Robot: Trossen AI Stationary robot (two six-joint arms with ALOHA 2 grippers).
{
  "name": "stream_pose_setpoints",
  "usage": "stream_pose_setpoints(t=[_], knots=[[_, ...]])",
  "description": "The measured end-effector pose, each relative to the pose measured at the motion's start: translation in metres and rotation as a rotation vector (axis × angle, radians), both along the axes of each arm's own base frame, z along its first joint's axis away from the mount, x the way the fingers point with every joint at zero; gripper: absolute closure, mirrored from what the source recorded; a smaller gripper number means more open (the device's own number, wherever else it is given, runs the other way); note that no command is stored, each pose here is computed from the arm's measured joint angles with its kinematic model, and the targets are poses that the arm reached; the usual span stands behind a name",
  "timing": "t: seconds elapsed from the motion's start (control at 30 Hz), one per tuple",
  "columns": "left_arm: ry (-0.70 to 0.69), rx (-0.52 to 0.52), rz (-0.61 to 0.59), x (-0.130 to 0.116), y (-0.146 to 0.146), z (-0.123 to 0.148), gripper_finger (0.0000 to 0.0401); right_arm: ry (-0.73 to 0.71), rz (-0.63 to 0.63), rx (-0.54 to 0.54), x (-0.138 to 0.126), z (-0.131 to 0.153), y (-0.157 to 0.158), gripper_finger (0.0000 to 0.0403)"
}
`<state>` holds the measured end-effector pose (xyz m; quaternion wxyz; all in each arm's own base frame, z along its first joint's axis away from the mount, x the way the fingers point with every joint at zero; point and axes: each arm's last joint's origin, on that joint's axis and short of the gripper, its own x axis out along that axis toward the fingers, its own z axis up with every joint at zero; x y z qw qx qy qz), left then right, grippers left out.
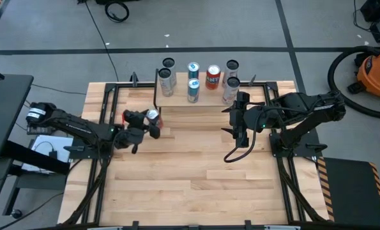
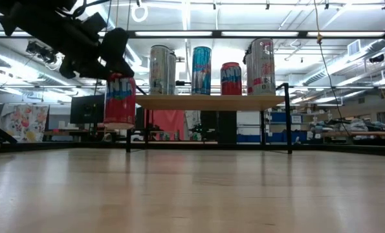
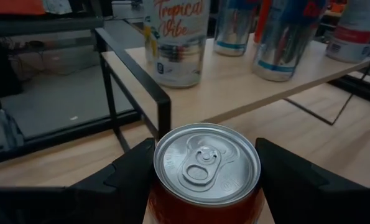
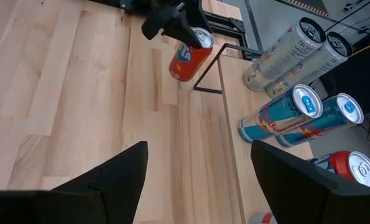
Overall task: Place canned beverage on shelf
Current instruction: Put the red soda can on the shelf aligned with the other red soda can
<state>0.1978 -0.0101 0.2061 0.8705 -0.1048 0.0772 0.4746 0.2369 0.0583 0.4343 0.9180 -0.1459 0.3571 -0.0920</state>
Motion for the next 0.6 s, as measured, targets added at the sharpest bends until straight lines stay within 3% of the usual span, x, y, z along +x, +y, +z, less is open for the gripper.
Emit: stream_pose_setpoints(t=[0.2,0.6], knots=[[-0.002,-0.011,-0.013,0.003,-0.005,-0.004,0.0153,0.000,0.000,0.000,0.000,0.000,0.000,0.0108],[0.034,-0.030,-0.011,0.026,-0.012,-0.038,0.0153,-0.006,0.012,0.013,0.001,0.001,0.001,0.0108]])
